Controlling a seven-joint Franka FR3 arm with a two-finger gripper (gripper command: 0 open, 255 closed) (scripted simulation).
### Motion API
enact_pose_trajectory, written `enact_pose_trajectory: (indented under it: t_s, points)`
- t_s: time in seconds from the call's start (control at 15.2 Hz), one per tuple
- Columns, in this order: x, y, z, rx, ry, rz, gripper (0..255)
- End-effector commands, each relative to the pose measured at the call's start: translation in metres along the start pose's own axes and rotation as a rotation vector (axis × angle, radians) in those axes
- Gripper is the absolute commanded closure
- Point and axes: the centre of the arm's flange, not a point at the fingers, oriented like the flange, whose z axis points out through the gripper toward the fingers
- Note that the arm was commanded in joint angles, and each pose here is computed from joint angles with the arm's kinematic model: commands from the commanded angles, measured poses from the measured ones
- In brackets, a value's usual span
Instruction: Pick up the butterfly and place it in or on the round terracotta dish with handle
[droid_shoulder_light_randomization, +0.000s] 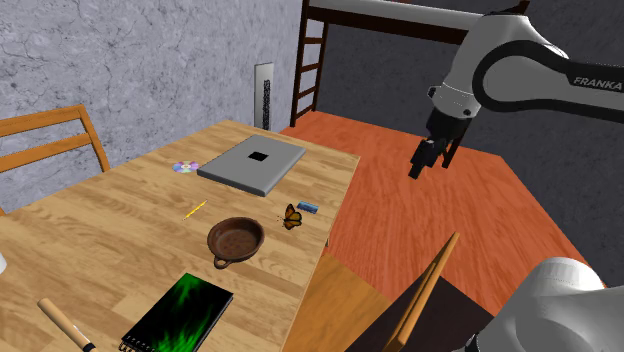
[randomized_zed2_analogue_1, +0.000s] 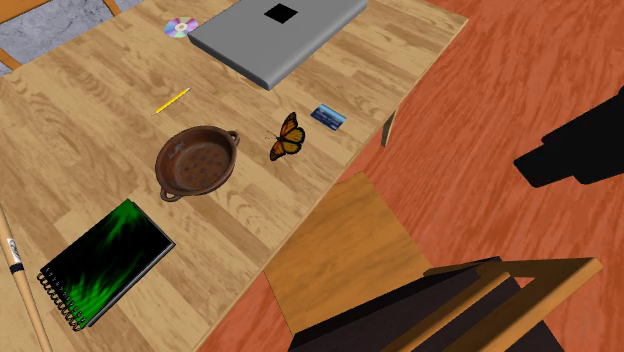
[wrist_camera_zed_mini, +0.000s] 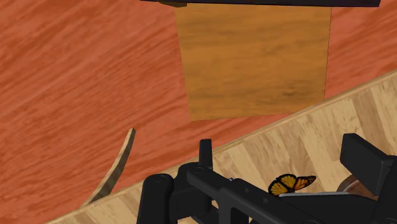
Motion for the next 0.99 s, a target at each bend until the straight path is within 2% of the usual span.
enact_pose_trajectory:
  t_s: [0.0,0.92]
  points:
    - [0.0,0.0,0.0,0.0,0.0,0.0,0]
    - [0.145,-0.042,0.126,0.069,-0.13,0.129,0]
